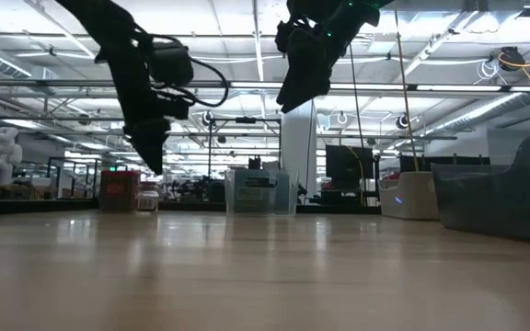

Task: Sort spices by type
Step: Put the top transparent seasoning bottle into the gray bin

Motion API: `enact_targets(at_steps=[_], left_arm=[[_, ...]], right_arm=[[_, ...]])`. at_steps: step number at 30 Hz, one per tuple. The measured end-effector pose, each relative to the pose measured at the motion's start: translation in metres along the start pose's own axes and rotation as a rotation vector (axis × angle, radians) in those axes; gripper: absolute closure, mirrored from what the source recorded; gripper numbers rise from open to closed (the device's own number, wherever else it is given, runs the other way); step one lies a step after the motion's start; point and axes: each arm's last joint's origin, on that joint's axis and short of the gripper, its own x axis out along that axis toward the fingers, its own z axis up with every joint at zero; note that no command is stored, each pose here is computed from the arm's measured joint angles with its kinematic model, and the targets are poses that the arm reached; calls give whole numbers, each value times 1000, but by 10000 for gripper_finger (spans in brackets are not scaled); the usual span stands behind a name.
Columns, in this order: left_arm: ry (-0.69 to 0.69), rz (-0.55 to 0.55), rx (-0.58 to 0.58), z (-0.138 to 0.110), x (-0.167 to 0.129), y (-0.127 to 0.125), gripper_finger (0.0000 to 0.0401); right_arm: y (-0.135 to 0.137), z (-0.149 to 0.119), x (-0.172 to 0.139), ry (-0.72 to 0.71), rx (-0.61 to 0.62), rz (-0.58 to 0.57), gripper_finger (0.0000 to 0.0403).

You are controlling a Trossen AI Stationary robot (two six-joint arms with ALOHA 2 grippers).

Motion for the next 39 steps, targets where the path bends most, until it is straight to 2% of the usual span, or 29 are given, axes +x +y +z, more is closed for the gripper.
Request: enact_targets(at_steps=[3, 8, 11, 16, 31, 39], left_arm=[[48, -5, 100, 1, 5, 1, 152], [126, -59, 171, -2, 19, 3, 152], [120, -70, 173, 0, 23, 4, 152], [146, 2, 180, -1, 26, 6, 152], [131, -96, 180, -2, 24, 1, 152], [44, -102, 212, 15, -7, -6, 152]], right_arm=[[1, 0, 0, 2, -2, 2, 174], [2, -1, 0, 13, -2, 4, 174], [2, -2, 0, 25, -1, 4, 174], [2, -5, 0, 49, 0, 6, 174], [2, -6, 0, 61, 1, 6, 174], [2, -6, 0, 59, 0, 6, 174]])
